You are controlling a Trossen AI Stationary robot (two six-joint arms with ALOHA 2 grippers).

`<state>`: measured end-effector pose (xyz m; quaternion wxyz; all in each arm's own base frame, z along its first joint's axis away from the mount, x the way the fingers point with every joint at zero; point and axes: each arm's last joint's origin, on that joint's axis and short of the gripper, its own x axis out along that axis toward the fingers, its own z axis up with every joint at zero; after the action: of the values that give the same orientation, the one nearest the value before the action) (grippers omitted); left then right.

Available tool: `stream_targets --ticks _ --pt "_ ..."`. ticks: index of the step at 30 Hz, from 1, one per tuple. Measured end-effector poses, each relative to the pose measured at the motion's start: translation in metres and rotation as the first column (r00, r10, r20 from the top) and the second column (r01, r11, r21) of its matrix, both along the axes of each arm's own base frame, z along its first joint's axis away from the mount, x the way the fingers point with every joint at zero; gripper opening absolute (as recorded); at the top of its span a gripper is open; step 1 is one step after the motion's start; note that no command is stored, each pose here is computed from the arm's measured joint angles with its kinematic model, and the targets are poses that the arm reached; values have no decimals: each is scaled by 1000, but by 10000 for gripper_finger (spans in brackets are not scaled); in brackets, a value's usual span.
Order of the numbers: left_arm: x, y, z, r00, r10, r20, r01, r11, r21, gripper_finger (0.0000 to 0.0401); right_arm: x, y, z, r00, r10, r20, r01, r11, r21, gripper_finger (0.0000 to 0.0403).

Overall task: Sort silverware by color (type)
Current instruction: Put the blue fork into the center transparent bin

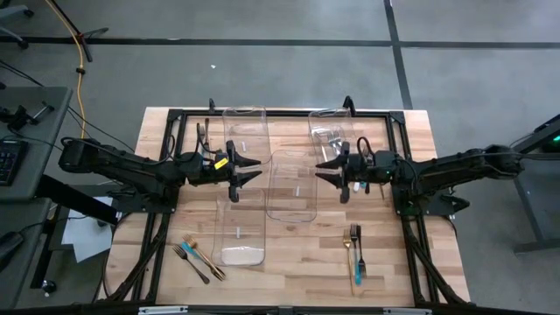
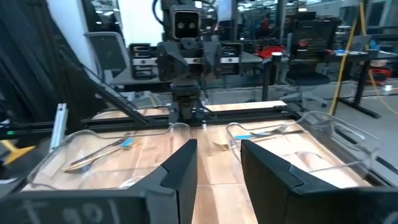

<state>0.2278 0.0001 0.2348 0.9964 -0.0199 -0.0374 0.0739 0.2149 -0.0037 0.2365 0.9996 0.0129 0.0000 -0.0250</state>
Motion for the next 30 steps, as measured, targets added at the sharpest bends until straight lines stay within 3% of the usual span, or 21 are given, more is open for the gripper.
stream_targets --ticks 30 --pt "0 0 0 1000 0 1 0 1000 3 135 0 0 0 1000 9 -1 -9 1000 -8 119"
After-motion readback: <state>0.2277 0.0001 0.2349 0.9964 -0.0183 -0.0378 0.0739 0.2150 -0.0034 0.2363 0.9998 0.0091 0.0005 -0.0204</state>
